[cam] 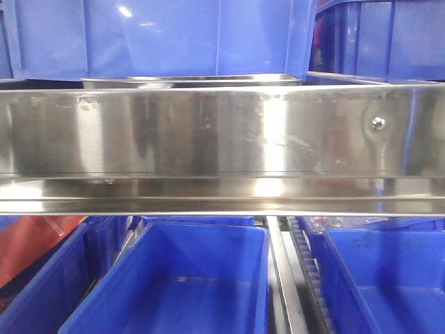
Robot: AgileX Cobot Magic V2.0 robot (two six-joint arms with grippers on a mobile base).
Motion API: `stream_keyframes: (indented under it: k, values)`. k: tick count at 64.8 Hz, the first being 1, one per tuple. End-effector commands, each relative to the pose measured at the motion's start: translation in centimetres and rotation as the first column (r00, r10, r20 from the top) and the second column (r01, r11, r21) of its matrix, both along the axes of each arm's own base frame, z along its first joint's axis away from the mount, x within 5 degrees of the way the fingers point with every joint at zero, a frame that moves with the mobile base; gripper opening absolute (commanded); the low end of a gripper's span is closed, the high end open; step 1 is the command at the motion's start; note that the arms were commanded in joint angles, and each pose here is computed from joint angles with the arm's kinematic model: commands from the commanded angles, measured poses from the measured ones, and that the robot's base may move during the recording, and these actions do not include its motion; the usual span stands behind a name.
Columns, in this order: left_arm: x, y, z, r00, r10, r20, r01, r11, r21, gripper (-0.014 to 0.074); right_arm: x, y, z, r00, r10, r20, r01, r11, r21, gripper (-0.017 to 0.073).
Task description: Stack silver trays without gaps
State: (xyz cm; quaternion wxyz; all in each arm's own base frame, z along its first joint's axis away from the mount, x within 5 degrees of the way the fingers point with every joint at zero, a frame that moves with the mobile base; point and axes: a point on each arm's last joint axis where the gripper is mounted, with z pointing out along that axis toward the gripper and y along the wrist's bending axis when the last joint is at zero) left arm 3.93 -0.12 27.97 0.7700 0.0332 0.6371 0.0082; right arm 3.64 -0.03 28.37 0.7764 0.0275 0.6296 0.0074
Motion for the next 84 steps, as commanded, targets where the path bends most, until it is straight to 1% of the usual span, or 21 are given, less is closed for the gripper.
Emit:
stream_keyframes:
  k: [1,10,18,22,28,32,36,42,44,48,53,57,60,65,69,72,76,79,81,83,84]
  values:
    - [-0.2,0.0,2.0,0.998,0.000,-0.056,-0.001,1.000,-0.006,-0.0012,-0.3,0.2,1.5,0.996,0.024,-0.083,-0.023,1.000,0.010,-0.0079]
    - [1.3,0.0,4.0,0.978,0.007,-0.209,-0.007,1.000,-0.002,-0.0012,0.8,0.5,3.5,0.963,0.060,-0.264,-0.052,0.998,0.037,-0.0079]
    - [4.1,-0.2,5.2,0.936,0.000,-0.352,-0.005,1.000,-0.013,-0.0012,2.8,0.5,5.3,0.909,0.079,-0.409,-0.063,0.997,0.050,-0.0079]
    - [5.4,-0.3,5.7,0.912,-0.015,-0.410,-0.001,0.999,-0.039,-0.0012,4.3,0.5,5.8,0.868,0.086,-0.490,-0.066,0.996,0.058,-0.0079]
    - [7.8,-0.8,5.9,0.848,-0.053,-0.527,0.003,0.996,-0.094,-0.0012,6.2,0.5,6.4,0.790,0.100,-0.605,-0.072,0.995,0.070,-0.0079]
    - [9.2,-1.0,5.8,0.809,-0.075,-0.583,0.002,0.992,-0.125,-0.0012,7.4,0.5,6.3,0.729,0.108,-0.676,-0.074,0.994,0.080,-0.0079]
    - [10.3,-1.1,5.7,0.794,-0.084,-0.602,-0.001,0.990,-0.140,-0.0012,8.6,0.5,6.1,0.683,0.113,-0.721,-0.073,0.994,0.086,-0.0079]
    - [11.8,-1.2,5.1,0.776,-0.081,-0.625,-0.009,0.990,-0.139,-0.0012,9.9,0.4,5.7,0.643,0.116,-0.757,-0.069,0.993,0.093,-0.0079]
    - [12.2,-1.2,4.9,0.773,-0.080,-0.629,-0.011,0.990,-0.138,-0.0012,10.3,0.4,5.5,0.634,0.116,-0.765,-0.068,0.993,0.094,-0.0079]
    - [13.1,-1.2,4.5,0.768,-0.077,-0.636,-0.015,0.990,-0.138,-0.0012,10.8,0.4,5.4,0.631,0.119,-0.767,-0.065,0.993,0.101,-0.0079]
    - [14.2,-1.2,4.2,0.776,-0.072,-0.627,-0.019,0.990,-0.138,-0.0012,11.8,0.3,5.4,0.659,0.113,-0.744,-0.058,0.993,0.100,-0.0079]
    - [15.0,-1.2,4.0,0.785,-0.069,-0.615,-0.022,0.990,-0.139,-0.0012,12.4,0.3,5.3,0.666,0.119,-0.736,-0.054,0.992,0.112,-0.0079]
    - [15.5,-1.2,3.7,0.779,-0.068,-0.624,-0.025,0.990,-0.140,-0.0012,12.9,0.3,5.2,0.667,0.127,-0.735,-0.052,0.991,0.124,-0.0079]
    - [16.1,-1.3,3.1,0.764,-0.068,-0.642,-0.030,0.990,-0.140,-0.0014,13.6,0.3,4.7,0.641,0.130,-0.757,-0.048,0.990,0.129,-0.0079]
    - [16.9,-1.4,2.7,0.750,-0.077,-0.657,-0.038,0.987,-0.159,-0.0015,14.4,0.3,4.2,0.611,0.133,-0.780,-0.046,0.990,0.133,-0.0078]
    - [17.5,-1.6,2.7,0.732,-0.087,-0.676,-0.031,0.986,-0.161,-0.0015,15.3,0.3,3.8,0.576,0.138,-0.805,-0.044,0.989,0.138,-0.0077]
    - [18.3,-2.2,3.0,0.701,-0.089,-0.708,0.000,0.992,-0.125,-0.0015,16.3,0.7,3.9,0.540,0.157,-0.827,-0.046,0.987,0.157,-0.0077]
    - [19.1,-2.6,3.7,0.689,-0.089,-0.719,0.028,0.995,-0.097,-0.0015,17.2,0.9,3.9,0.509,0.173,-0.843,-0.030,0.983,0.184,-0.0076]
    - [19.6,-3.0,4.0,0.675,-0.088,-0.733,0.045,0.996,-0.078,-0.0015,17.8,1.2,4.1,0.498,0.185,-0.847,-0.026,0.980,0.199,-0.0076]
    - [20.3,-3.4,4.1,0.661,-0.096,-0.744,0.055,0.995,-0.080,-0.0015,18.4,1.6,4.4,0.498,0.196,-0.845,-0.028,0.977,0.210,-0.0074]
    - [20.6,-3.6,4.5,0.663,-0.098,-0.742,0.057,0.995,-0.081,-0.0015,18.7,1.8,4.5,0.497,0.200,-0.844,-0.028,0.976,0.215,-0.0073]
